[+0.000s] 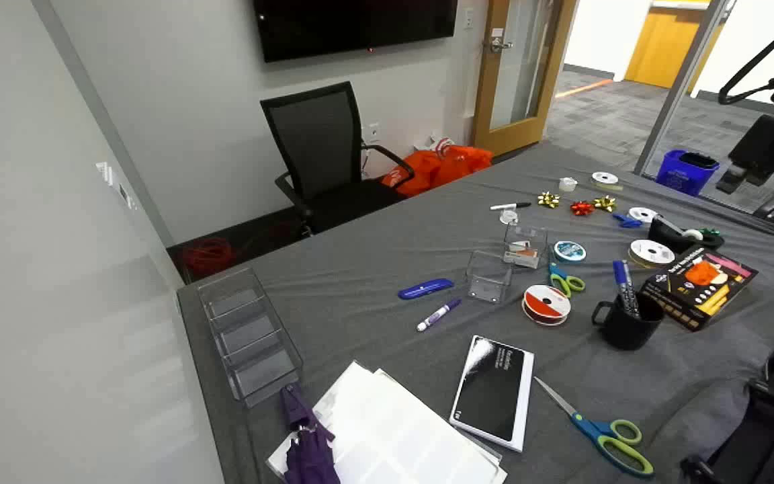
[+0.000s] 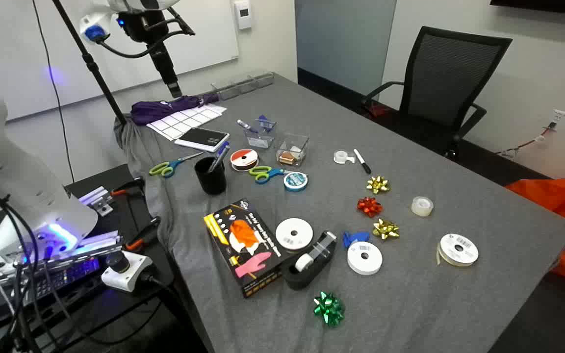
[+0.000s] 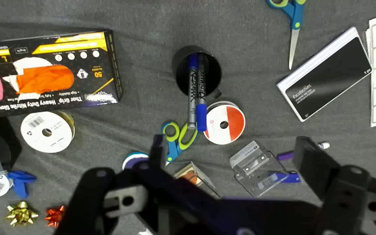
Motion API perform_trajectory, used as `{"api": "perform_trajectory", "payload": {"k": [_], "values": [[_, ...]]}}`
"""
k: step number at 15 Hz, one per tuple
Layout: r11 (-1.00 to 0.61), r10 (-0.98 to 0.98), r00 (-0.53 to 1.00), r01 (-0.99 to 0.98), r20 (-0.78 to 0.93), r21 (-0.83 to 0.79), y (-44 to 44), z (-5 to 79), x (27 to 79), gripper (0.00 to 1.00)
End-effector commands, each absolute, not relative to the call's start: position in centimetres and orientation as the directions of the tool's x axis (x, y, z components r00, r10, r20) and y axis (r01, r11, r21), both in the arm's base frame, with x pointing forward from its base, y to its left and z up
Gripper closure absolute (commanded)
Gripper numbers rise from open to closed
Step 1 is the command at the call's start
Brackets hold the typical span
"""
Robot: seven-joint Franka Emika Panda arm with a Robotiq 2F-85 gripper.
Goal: Pour the contents in the clear container on the right onto the table.
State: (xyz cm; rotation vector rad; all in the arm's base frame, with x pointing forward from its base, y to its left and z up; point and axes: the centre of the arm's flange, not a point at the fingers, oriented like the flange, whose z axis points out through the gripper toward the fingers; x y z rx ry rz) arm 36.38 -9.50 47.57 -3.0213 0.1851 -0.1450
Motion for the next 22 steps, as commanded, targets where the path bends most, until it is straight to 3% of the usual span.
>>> {"api": "perform_trajectory", "payload": {"k": [1,9,15,22], "values": [[-0.986,-0.127,0.988,-0.116,0.088,-0.116,-9.5,47.6,36.4,0.00],[-0.986,-0.127,0.988,-0.116,0.088,-0.116,-9.5,47.6,36.4,0.00],[-0.888,-0.449,0.893,-0.445,0.015,-0.113,-10.1,44.7,41.3,0.00],[-0.642,-0.753,0.656,-0.748,-0.041,-0.169,-12.6,39.1,48.5,0.00]]}}
